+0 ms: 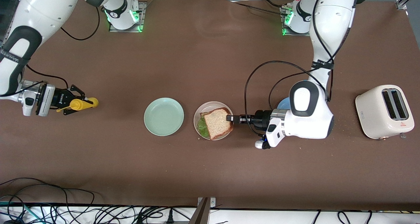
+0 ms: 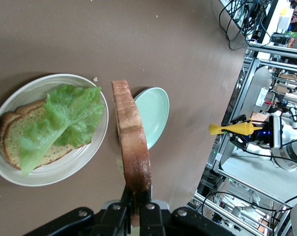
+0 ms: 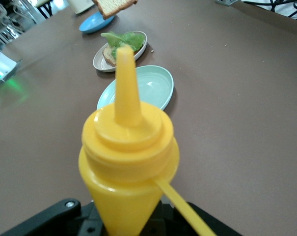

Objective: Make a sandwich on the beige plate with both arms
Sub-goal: 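Lower the toast onto the lettuce with the left gripper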

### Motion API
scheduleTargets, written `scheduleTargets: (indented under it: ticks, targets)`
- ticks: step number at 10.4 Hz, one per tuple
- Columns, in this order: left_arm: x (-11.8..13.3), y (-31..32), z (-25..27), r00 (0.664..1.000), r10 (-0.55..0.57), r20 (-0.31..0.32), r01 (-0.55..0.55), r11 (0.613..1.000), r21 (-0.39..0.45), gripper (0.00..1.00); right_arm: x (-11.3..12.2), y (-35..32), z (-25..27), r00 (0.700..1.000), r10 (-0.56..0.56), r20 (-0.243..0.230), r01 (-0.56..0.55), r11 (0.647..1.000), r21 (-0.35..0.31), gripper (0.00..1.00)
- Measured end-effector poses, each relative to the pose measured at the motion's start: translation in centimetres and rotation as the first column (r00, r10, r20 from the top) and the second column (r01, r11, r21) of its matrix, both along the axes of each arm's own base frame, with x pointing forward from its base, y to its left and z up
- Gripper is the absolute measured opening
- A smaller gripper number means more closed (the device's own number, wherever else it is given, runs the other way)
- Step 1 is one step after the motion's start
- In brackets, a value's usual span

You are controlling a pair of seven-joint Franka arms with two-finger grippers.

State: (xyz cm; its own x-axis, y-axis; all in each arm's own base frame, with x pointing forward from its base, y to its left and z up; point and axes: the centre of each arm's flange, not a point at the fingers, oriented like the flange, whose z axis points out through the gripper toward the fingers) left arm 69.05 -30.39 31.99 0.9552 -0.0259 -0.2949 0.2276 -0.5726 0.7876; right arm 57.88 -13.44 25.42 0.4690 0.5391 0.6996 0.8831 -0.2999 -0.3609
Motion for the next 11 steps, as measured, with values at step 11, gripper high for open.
scheduleTargets:
  ticks: [11]
  targets:
    - [-3.5,-5.7,-6.1,0.999,-0.002,-0.034,0.004,0.998,0.055,0.08,-1.5,-3.6,-10.0,0.993,0.008,0.114,-0.024,0.991,0.133,0.15]
